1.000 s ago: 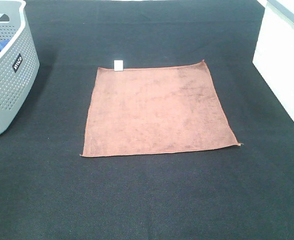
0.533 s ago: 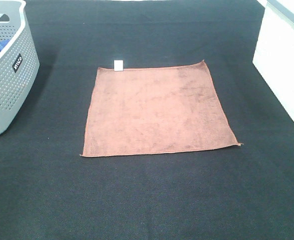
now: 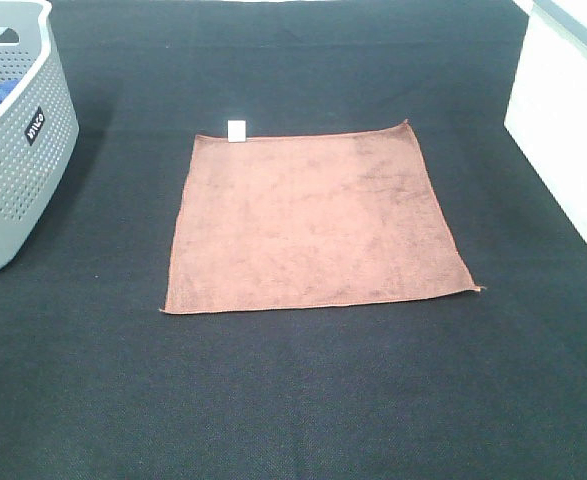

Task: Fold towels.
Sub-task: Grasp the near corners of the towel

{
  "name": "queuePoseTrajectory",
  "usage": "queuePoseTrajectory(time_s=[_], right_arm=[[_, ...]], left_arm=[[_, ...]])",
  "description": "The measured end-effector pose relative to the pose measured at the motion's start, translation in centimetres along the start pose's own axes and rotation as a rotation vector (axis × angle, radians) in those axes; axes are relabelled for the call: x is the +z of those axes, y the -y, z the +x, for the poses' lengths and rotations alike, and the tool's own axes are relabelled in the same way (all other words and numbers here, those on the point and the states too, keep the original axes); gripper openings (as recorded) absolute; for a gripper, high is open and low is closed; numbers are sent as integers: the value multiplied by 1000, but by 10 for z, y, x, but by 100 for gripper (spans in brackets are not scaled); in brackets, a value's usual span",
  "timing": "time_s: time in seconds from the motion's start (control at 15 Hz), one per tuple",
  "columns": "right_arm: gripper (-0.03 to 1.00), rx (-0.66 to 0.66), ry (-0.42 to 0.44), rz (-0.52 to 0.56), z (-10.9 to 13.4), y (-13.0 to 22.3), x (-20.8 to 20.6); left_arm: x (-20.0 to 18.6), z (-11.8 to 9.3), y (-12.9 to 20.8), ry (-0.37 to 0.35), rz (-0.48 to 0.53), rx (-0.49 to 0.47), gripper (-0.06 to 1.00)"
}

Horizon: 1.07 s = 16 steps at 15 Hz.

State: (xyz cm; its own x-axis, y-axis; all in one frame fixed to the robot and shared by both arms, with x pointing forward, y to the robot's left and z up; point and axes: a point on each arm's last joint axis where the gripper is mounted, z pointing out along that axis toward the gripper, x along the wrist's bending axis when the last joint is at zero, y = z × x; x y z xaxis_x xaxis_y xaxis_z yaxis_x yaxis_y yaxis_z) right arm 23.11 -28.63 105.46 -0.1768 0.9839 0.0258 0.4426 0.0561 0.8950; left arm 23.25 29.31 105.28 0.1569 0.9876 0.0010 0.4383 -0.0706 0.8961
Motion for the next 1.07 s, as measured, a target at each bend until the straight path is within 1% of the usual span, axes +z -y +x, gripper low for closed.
queuePoseTrajectory(time_s=[0.67,0.8,0.87,0.93,1.0,1.07], right_arm=[[68,0,0,-2,0,0,0],[68,8,0,-50,0,-12,1],[68,8,0,-50,0,-12,1],[68,20,1,-69,-2,-25,8],[68,30,2,-55,-4,-33,18],[68,40,5,-31,-6,-40,28]], left_arm=[[-1,0,-1,-1,-9,0,62],[-1,-1,-14,13,-100,-16,62],[-1,-1,-14,13,-100,-16,62],[9,-1,-27,37,-146,-50,62],[20,-1,-36,52,-157,-81,62],[32,-1,-42,66,-144,-114,62]])
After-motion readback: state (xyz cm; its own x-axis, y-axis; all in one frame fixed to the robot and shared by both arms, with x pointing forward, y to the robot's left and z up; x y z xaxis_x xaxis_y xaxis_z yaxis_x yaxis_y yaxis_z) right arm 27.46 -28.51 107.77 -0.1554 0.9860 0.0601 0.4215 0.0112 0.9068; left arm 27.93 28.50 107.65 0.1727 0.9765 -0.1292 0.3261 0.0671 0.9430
